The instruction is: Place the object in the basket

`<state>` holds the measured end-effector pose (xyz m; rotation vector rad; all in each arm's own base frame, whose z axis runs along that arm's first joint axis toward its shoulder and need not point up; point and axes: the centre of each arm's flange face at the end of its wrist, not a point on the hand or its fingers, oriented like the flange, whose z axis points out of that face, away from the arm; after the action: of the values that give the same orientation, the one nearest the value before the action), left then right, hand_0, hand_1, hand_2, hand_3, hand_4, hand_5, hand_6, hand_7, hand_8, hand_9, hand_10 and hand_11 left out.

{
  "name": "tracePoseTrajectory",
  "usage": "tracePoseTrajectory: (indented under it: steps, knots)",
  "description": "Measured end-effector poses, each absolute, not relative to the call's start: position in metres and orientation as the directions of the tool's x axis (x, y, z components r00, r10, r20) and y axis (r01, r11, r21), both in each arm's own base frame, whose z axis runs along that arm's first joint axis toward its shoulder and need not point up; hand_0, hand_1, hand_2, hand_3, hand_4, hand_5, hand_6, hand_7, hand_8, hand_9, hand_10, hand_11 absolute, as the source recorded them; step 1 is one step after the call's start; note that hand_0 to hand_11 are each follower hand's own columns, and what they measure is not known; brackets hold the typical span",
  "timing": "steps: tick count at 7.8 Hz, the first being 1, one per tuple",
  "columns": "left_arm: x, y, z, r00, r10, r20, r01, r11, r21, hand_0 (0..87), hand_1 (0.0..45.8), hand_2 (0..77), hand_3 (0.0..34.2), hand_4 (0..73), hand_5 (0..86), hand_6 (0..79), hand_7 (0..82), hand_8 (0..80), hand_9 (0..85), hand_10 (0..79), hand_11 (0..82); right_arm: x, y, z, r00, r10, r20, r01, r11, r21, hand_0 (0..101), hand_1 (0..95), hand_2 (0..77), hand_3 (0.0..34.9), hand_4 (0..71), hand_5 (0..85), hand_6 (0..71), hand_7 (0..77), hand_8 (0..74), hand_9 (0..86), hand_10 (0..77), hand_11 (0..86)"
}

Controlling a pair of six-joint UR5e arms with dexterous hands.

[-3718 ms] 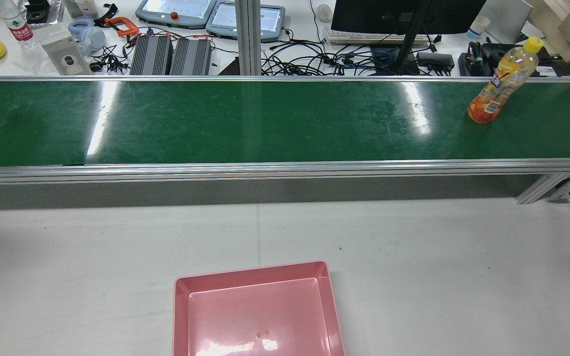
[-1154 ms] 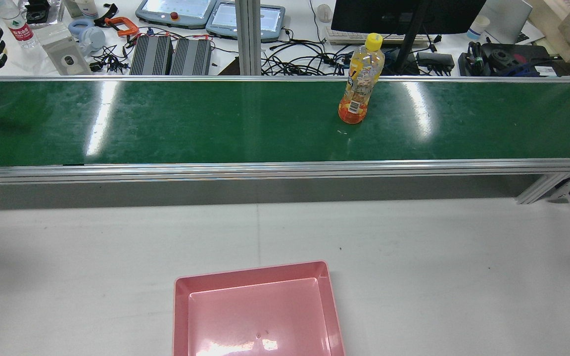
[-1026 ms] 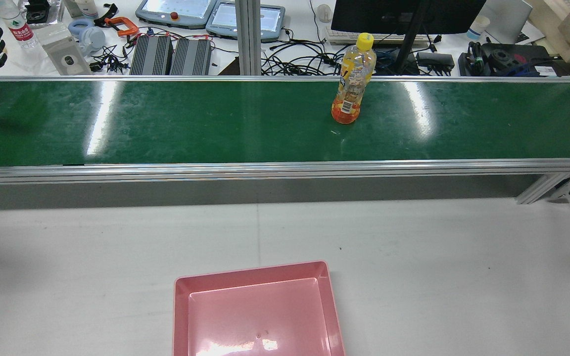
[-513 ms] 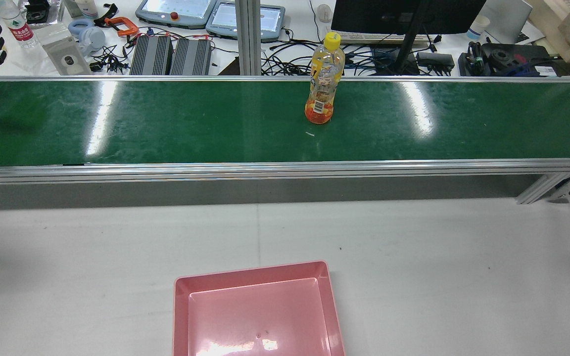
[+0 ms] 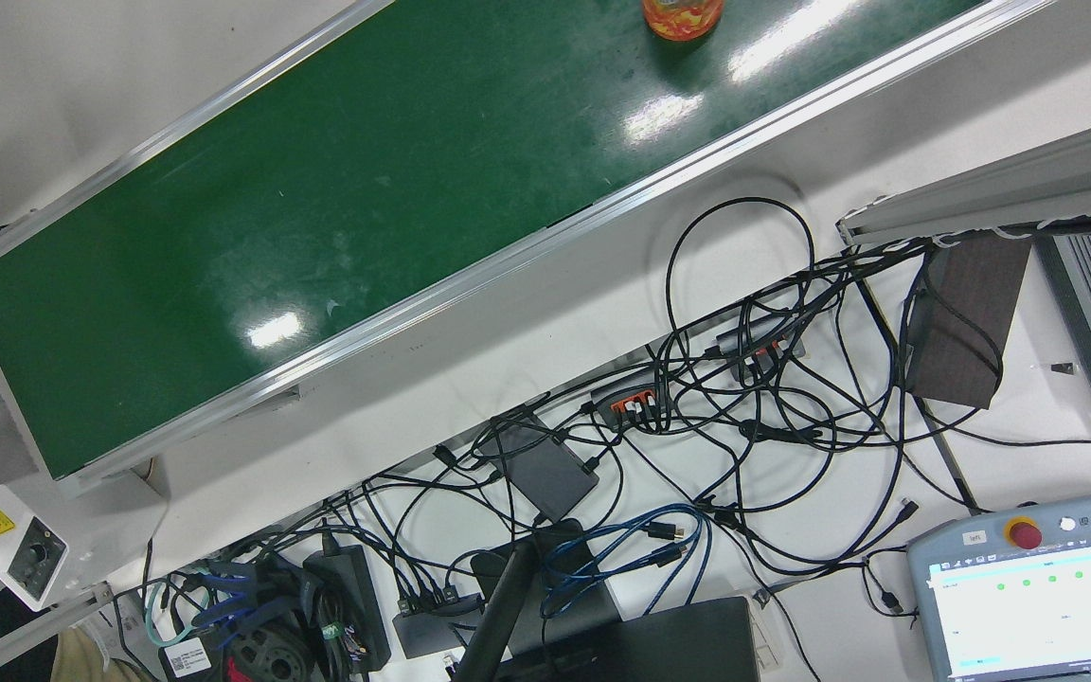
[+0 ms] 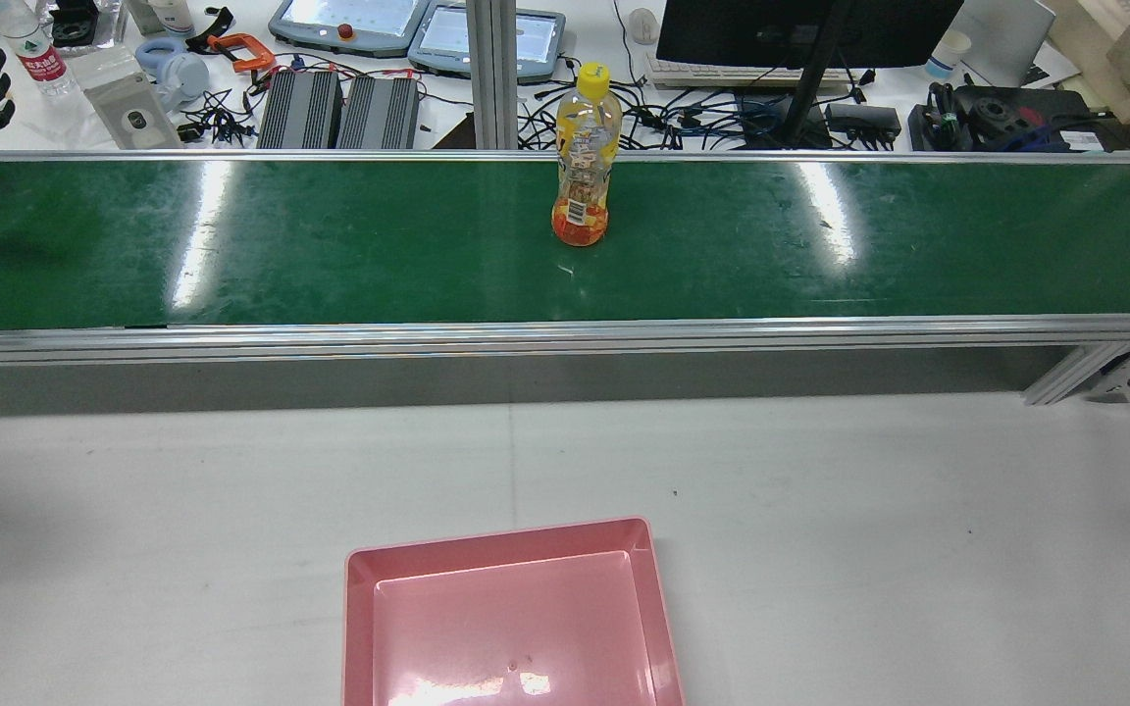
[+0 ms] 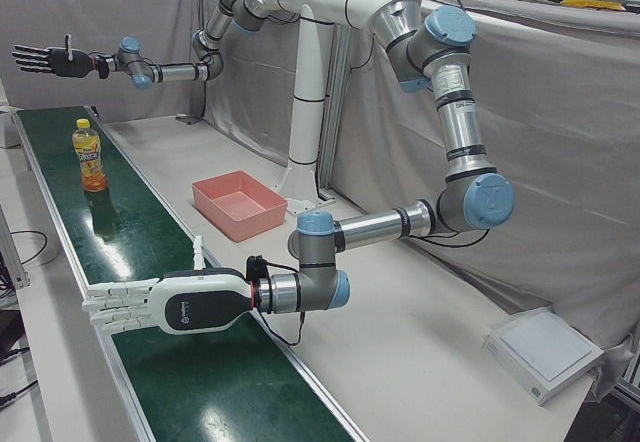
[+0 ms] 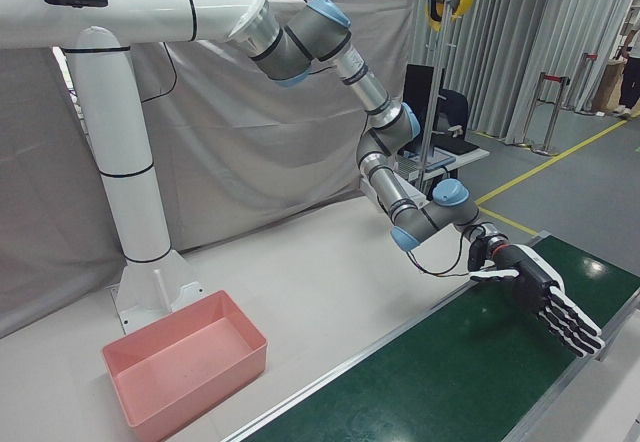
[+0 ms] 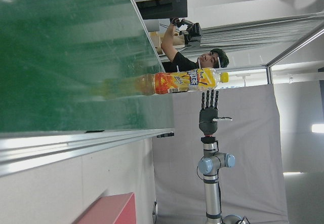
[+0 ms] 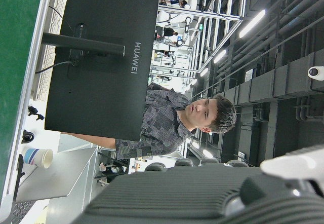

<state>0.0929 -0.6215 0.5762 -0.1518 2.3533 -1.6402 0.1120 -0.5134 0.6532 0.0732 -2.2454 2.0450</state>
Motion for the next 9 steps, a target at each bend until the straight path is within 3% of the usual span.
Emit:
tracePoseTrajectory:
  steps: [6,9]
  knots:
    - [0.106,-0.638,0.544,-0.956,-0.227,-0.187,0.087,0.392,-0.916,59.0,10.4,0.0,0.1,0.5,6.5,0.0,0.5,0.0,0.0,0.0,1.1,0.112,-0.513,0.653,-0.993,0.034,0.110,-0.106,0.095,-0.990,0,0.0,0.5,0.0,0.0,0.0,0.0,0.5,0.0,0.0,0.0,0.0]
    - [0.148,-0.646,0.517,-0.940,-0.265,-0.213,0.089,0.415,-0.905,59.1,11.4,0.0,0.3,0.5,9.3,0.0,0.5,0.0,0.0,0.0,1.1,0.112,-0.513,0.653,-0.993,0.034,0.109,-0.106,0.095,-0.990,0,0.0,0.5,0.0,0.0,0.0,0.0,0.5,0.0,0.0,0.0,0.0]
